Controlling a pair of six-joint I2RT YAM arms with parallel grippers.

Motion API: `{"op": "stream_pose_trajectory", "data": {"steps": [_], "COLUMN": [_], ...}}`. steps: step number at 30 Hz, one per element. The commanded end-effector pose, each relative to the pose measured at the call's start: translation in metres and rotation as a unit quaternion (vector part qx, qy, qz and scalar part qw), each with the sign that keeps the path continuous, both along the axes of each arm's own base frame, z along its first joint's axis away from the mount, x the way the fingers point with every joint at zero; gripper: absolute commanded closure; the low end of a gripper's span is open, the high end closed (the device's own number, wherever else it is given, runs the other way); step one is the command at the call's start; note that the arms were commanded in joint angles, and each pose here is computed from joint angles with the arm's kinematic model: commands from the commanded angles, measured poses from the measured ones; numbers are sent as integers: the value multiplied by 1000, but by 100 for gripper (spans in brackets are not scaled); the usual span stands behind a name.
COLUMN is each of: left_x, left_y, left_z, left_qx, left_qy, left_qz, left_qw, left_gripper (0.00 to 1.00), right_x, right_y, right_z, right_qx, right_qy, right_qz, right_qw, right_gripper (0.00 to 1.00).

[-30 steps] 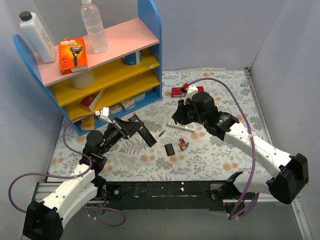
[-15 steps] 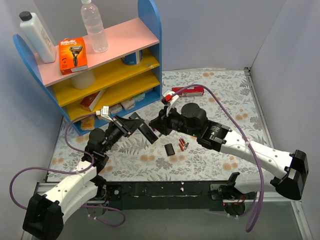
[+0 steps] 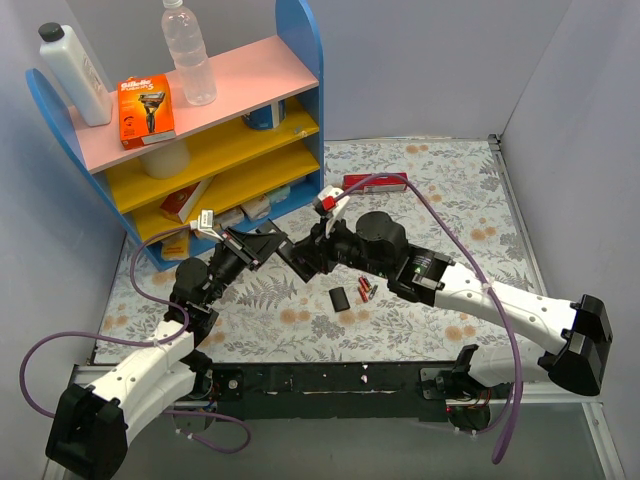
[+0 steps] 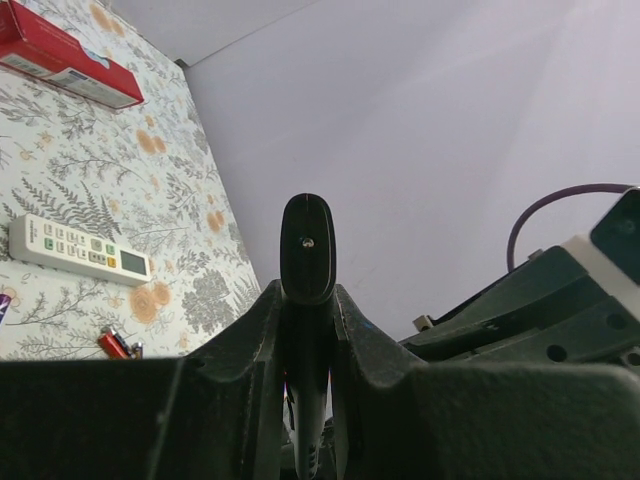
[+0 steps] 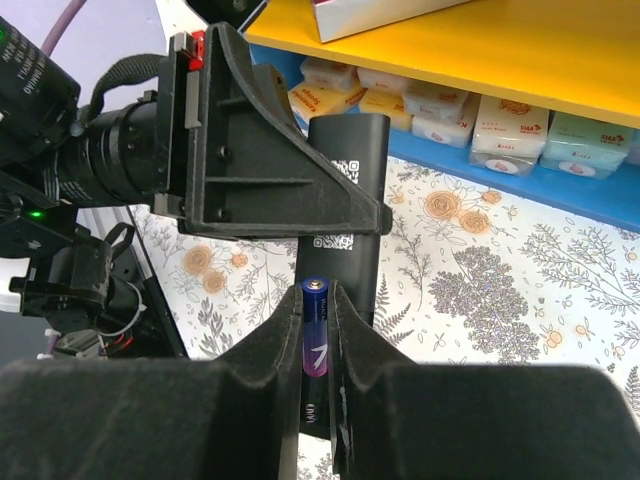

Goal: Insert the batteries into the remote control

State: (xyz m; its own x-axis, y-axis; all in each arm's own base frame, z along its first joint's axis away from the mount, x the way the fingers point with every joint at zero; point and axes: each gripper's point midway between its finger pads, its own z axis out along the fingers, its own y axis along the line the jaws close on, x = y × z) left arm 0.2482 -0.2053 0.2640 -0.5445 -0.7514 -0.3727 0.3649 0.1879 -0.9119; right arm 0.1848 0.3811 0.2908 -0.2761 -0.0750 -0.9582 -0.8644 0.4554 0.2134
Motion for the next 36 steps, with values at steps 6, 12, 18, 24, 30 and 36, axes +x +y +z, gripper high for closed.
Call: {"op": "stream_pose_trajectory", "data": {"steps": [6, 12, 18, 24, 30, 36], "left_x": [-5, -5, -4, -6, -10, -14], "left_y": [3, 3, 4, 4, 5, 5], "left_z": [24, 28, 30, 35, 39, 45], "left_qx": [-45, -50, -57, -62, -67, -71], "left_qy": [-23, -28, -31, -41, -53, -63], "left_qz": [-2, -1, 2, -3, -5, -11], "left_qw": [999, 998, 998, 997, 996, 995], "left_gripper": [100, 100, 100, 100, 100, 100], "right_x": [0, -4, -9, -10, -9, -8], "right_y": [6, 4, 2, -2, -6, -10], "right_z": [0, -6, -16, -24, -34, -37], "right_qx": [7, -7, -26, -42, -60, -57], "right_qy": [-20, -15, -6, 0, 11, 18], "right_qz": [4, 9, 17, 14, 4, -6], "right_qw": [1000, 1000, 999, 999, 998, 998], "right_gripper": [99, 99, 99, 99, 99, 99]}}
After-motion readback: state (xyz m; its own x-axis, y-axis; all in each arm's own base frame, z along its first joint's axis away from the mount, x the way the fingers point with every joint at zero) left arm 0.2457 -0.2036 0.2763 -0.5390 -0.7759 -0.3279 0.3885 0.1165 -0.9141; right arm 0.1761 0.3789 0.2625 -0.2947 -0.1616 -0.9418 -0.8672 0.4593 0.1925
